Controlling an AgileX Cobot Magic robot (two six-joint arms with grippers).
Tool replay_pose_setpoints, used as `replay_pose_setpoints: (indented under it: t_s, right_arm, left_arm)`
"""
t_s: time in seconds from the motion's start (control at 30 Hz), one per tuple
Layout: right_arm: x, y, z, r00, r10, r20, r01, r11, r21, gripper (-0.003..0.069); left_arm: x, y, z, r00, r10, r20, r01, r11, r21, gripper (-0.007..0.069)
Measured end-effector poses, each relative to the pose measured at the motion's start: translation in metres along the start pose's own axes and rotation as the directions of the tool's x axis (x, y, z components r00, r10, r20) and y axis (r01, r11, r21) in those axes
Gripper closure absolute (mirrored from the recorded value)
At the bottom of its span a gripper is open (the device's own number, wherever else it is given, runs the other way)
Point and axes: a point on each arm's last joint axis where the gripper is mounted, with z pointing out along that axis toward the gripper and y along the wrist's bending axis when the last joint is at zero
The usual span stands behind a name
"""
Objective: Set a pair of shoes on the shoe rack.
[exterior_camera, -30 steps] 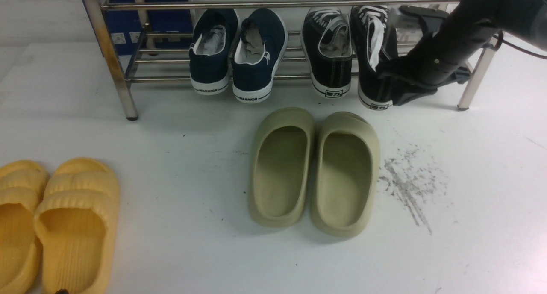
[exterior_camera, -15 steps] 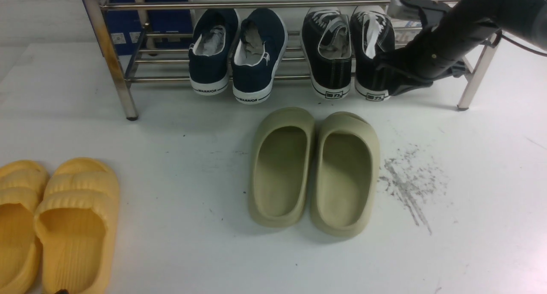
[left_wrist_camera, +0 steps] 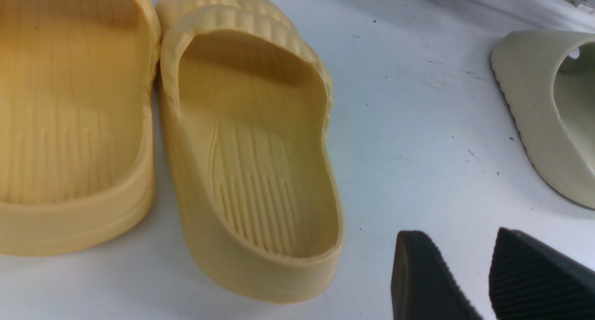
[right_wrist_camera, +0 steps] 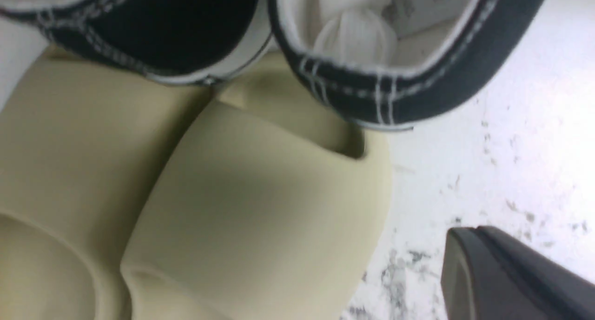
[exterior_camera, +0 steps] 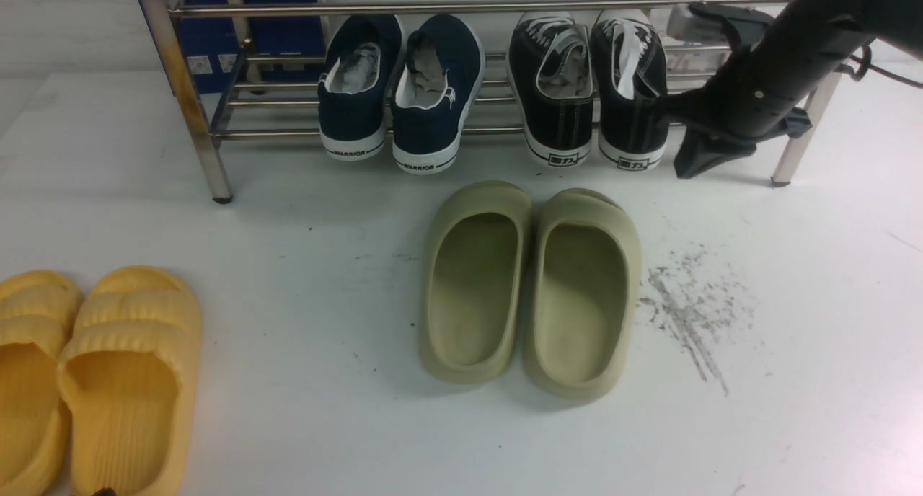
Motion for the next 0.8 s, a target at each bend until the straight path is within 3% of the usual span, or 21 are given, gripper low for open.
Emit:
replay_pose_setpoints:
  t_s: [0.27, 0.47, 0.6, 0.8]
  right_arm:
    - [0.020, 0.020, -0.078, 0.996, -0.075, 0.057, 0.076, 0.997, -0.013, 0.0657]
    - [0.069, 0.032, -0.131, 0.979, -0.121, 0.163, 0.125, 0.992, -0.014, 0.0654]
    - [0.110, 0.033, -0.152, 0.947, -0.183, 0.263, 0.189, 0.982, 0.006, 0.0654]
    - [0.199, 0.024, -0.173, 0.823, -0.240, 0.516, 0.236, 0.969, 0.075, 0.0649]
  left_arm:
    - [0.000, 0.000, 0.000, 1.000, 0.000, 0.000, 0.000, 1.000, 0.000, 0.0386]
    - [0.000, 0.000, 0.000, 1.000, 0.000, 0.000, 0.000, 1.000, 0.000, 0.0386]
    - [0.000, 0.000, 0.000, 1.000, 0.000, 0.000, 0.000, 1.000, 0.000, 0.0386]
    - [0.000, 0.000, 0.000, 1.000, 0.000, 0.000, 0.000, 1.000, 0.000, 0.0386]
